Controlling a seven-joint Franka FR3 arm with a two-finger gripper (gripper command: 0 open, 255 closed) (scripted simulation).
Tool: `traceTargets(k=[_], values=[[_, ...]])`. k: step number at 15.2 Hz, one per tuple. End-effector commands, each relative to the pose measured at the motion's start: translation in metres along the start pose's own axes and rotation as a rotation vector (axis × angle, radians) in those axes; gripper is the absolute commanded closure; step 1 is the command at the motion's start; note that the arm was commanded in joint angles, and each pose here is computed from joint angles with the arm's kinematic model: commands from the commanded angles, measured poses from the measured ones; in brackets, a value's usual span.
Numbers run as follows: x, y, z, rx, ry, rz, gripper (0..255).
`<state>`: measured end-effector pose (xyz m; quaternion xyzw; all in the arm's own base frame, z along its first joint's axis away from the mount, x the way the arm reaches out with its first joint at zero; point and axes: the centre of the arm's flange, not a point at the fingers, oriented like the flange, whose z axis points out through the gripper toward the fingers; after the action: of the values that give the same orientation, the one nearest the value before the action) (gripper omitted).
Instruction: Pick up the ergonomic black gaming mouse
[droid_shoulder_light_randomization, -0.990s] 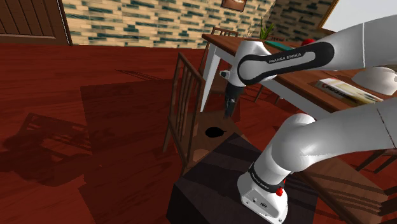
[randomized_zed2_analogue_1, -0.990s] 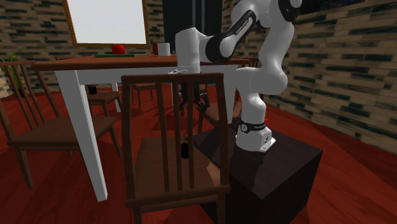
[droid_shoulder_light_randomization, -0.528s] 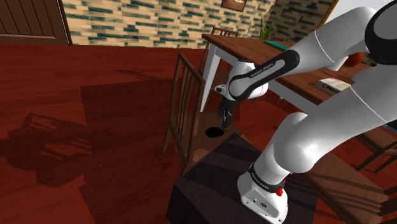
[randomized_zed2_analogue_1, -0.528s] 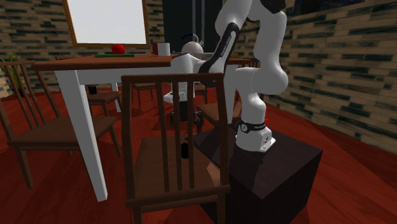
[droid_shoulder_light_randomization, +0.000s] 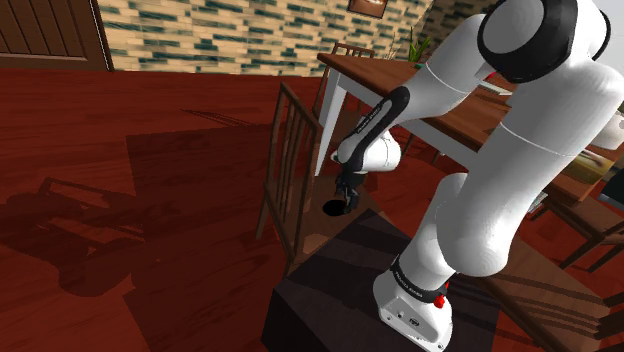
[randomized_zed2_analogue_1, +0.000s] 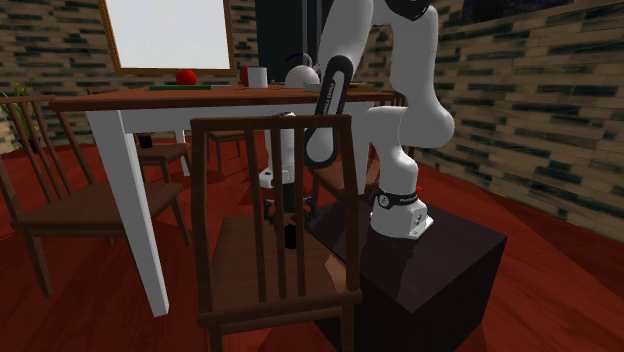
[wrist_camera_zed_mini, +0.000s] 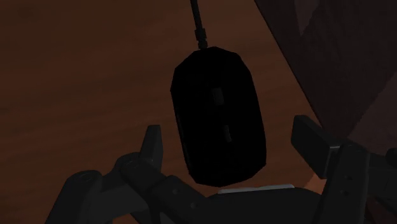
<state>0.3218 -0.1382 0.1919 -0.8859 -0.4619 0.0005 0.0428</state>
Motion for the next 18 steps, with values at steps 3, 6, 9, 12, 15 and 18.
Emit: traceTargets(k=[3,6,9,12,15,18], values=[[-0.002,0.002,0.018,-0.002,0.001,0.003,0],[-0.002,0.002,0.019,-0.002,0.001,0.003,255],[-0.002,0.002,0.019,-0.002,0.001,0.003,255],[-0.002,0.002,0.019,-0.002,0.001,0.003,255],[-0.002,0.002,0.018,-0.002,0.001,0.003,255],[-0.001,0.001,0.003,-0.002,0.001,0.003,255]])
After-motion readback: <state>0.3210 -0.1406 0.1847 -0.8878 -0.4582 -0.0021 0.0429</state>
